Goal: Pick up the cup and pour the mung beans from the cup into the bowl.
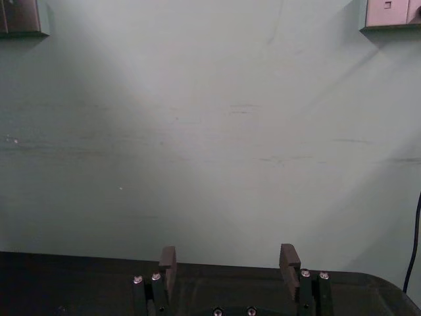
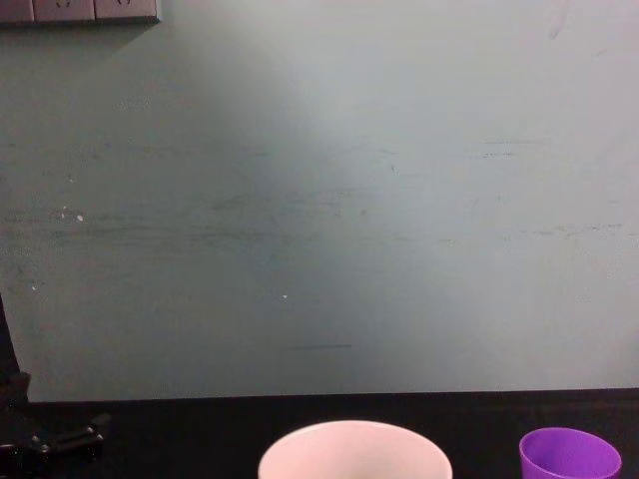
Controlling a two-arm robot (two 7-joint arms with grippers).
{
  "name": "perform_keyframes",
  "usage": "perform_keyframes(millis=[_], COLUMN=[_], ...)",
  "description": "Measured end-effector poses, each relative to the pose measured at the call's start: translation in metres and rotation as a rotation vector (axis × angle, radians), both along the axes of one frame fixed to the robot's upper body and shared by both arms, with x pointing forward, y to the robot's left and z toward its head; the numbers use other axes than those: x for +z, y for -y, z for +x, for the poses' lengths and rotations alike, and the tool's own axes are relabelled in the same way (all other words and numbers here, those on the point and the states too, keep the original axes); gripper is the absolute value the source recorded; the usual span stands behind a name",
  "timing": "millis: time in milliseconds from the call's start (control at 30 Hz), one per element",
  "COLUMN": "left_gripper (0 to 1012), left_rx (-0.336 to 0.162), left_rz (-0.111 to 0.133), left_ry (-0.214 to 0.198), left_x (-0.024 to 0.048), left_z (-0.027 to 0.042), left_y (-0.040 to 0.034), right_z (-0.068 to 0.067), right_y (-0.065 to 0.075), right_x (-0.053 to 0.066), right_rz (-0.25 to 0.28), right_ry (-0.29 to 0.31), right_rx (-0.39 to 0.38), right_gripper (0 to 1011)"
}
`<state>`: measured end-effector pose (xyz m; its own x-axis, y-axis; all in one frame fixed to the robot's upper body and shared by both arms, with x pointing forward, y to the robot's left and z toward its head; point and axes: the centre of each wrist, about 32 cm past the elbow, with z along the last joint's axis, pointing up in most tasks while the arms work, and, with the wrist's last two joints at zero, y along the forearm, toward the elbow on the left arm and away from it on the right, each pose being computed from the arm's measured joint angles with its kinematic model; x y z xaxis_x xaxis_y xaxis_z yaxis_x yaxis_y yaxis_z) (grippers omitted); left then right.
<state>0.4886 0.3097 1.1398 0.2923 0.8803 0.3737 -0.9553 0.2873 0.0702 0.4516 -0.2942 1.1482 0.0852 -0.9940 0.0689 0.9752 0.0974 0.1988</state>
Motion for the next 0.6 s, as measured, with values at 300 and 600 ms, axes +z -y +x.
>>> perform_keyframes(millis=[300,600], left_gripper=[1000,1000], left_rx=[0.000,0.000], left_rz=[0.000,0.000], left_ry=[0.000,0.000], left_x=[0.0000,0.0000], left_z=[0.0000,0.0000], left_y=[0.0000,0.0000], right_z=[0.0000,0.0000], right_y=[0.0000,0.0001], right_x=[0.0002,0.0002], right_rz=[0.000,0.000], right_ry=[0.000,-0.001], right_rx=[0.000,0.000], right_gripper=[1003,1003])
